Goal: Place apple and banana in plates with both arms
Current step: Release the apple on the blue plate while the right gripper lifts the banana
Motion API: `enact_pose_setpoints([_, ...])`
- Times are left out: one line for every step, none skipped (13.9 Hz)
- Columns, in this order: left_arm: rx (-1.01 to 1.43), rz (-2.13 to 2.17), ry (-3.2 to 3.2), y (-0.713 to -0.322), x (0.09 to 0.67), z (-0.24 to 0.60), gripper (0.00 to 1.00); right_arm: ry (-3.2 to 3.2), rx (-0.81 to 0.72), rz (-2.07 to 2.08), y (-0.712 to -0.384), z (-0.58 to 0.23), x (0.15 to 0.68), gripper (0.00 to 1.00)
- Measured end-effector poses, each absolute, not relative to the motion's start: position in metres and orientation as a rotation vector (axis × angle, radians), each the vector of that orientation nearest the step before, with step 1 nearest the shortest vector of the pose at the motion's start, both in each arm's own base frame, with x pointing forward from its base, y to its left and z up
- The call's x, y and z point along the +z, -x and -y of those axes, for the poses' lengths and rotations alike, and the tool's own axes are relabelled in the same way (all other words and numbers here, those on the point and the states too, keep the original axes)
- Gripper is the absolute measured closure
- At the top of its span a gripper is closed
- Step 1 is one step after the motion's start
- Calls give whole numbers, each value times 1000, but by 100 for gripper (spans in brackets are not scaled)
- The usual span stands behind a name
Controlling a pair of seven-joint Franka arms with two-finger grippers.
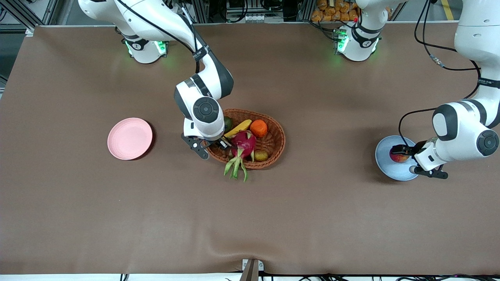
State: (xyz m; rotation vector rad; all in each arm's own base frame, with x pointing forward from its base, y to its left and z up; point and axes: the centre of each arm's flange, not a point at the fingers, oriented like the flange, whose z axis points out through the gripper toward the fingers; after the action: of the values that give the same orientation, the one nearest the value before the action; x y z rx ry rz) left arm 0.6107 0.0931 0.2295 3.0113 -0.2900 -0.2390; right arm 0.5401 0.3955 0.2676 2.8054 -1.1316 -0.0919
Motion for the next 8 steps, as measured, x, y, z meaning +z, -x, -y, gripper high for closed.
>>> enact_pose_setpoints([-223, 300, -3012, -617, 240, -90, 0, -2805, -92, 1132, -540, -396, 268, 54])
enact_pose_setpoints([-214, 310, -3011, -623, 255, -88, 0, -2805, -92, 1133, -540, -396, 268, 59])
enact_pose_setpoints([-208, 320, -3010, -630, 274, -86, 0, -2805, -92, 1133, -540, -396, 268, 59])
enact_pose_setpoints([-203, 330, -3009, -637, 297, -84, 0, -2805, -92, 1133, -540, -396, 268, 63])
enact_pose_setpoints([-194, 347, -3007, -643, 322, -80, 0, -2805, -92, 1133, -540, -396, 268, 67])
enact_pose_setpoints([-185, 368, -3003, -648, 346, -73, 0, -2805, -92, 1133, -540, -396, 268, 67])
enact_pose_setpoints([-181, 390, -2997, -652, 368, -65, 0, -2804, -92, 1134, -540, -396, 268, 72])
enact_pose_setpoints([-182, 402, -2992, -654, 387, -56, 0, -2805, -92, 1134, -540, -396, 268, 72])
